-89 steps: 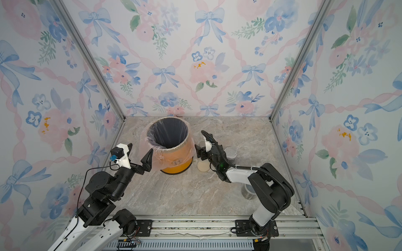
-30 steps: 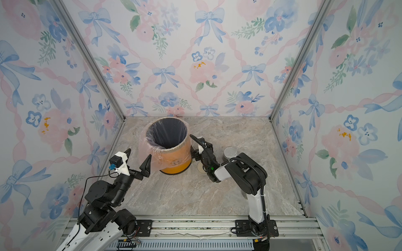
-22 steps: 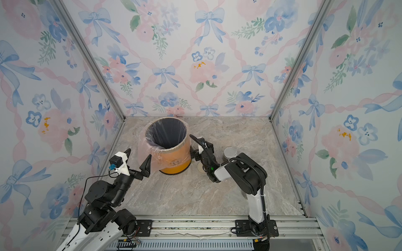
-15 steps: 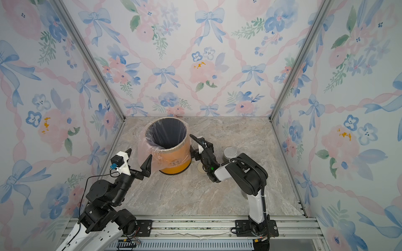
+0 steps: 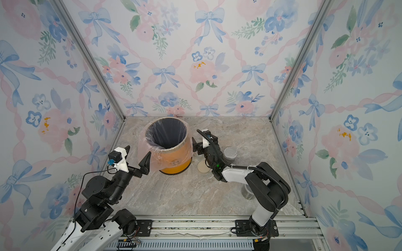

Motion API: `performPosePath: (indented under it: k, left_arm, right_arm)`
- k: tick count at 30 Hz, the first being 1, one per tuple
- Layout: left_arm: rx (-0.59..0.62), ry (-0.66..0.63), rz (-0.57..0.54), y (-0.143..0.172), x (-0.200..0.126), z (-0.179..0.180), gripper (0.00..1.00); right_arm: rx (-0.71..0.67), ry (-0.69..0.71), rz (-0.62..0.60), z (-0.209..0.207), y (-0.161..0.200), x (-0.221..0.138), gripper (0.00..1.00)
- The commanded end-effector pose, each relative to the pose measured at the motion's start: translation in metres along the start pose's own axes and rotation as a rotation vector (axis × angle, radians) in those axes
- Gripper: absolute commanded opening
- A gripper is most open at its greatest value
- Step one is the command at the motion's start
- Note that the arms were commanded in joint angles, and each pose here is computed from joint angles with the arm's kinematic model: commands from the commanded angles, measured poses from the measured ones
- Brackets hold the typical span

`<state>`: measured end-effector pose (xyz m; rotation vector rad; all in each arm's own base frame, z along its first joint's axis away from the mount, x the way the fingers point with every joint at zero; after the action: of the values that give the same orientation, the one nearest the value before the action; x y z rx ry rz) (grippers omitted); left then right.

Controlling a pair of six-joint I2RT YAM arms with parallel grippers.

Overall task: Empty moldy tea leaves from jars
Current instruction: Place the jar at the center of the board, then pick up the jar from the center of the board.

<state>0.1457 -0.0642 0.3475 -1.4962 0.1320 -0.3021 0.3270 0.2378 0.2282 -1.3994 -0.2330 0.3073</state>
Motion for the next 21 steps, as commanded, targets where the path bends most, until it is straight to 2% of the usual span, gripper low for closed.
performPosePath:
  k: [1,4,7,12,15,21]
  left_arm:
    - [0.013,-0.054,0.054,-0.003,0.002,0.006,0.98]
    - [0.021,-0.094,0.119,-0.011,0.005,0.01,0.98]
    - [0.021,-0.101,0.175,-0.014,0.01,0.009,0.98]
    - [-0.004,-0.039,0.333,0.005,0.036,-0.006,0.98]
    - [-0.044,-0.061,0.377,0.013,0.044,-0.009,0.98]
    - [-0.077,-0.131,0.427,0.033,0.049,-0.007,0.98]
  right_arm:
    - [0.027,0.054,0.026,-0.014,-0.016,-0.019,0.97]
    - [0.051,0.066,0.025,-0.022,-0.042,-0.043,0.97]
    - [0.087,0.095,0.077,-0.032,-0.068,-0.066,0.97]
    - [0.239,0.21,0.278,-0.068,-0.097,-0.098,0.97]
    - [0.284,0.273,0.423,-0.085,-0.099,-0.114,0.97]
    - [0.235,0.399,0.613,-0.099,-0.09,-0.129,0.97]
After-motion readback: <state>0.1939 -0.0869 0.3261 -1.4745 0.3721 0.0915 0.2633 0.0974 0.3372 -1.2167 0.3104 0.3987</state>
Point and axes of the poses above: each gripper's point midway between its finger pads, its own x axis out along the fingers, its own z axis along the line the jaws close on, y = z × x, the point moved 8 cm from there along -x, back along the fingers, and after that the axes turned 6 degrees about x, right-handed, at the moved point
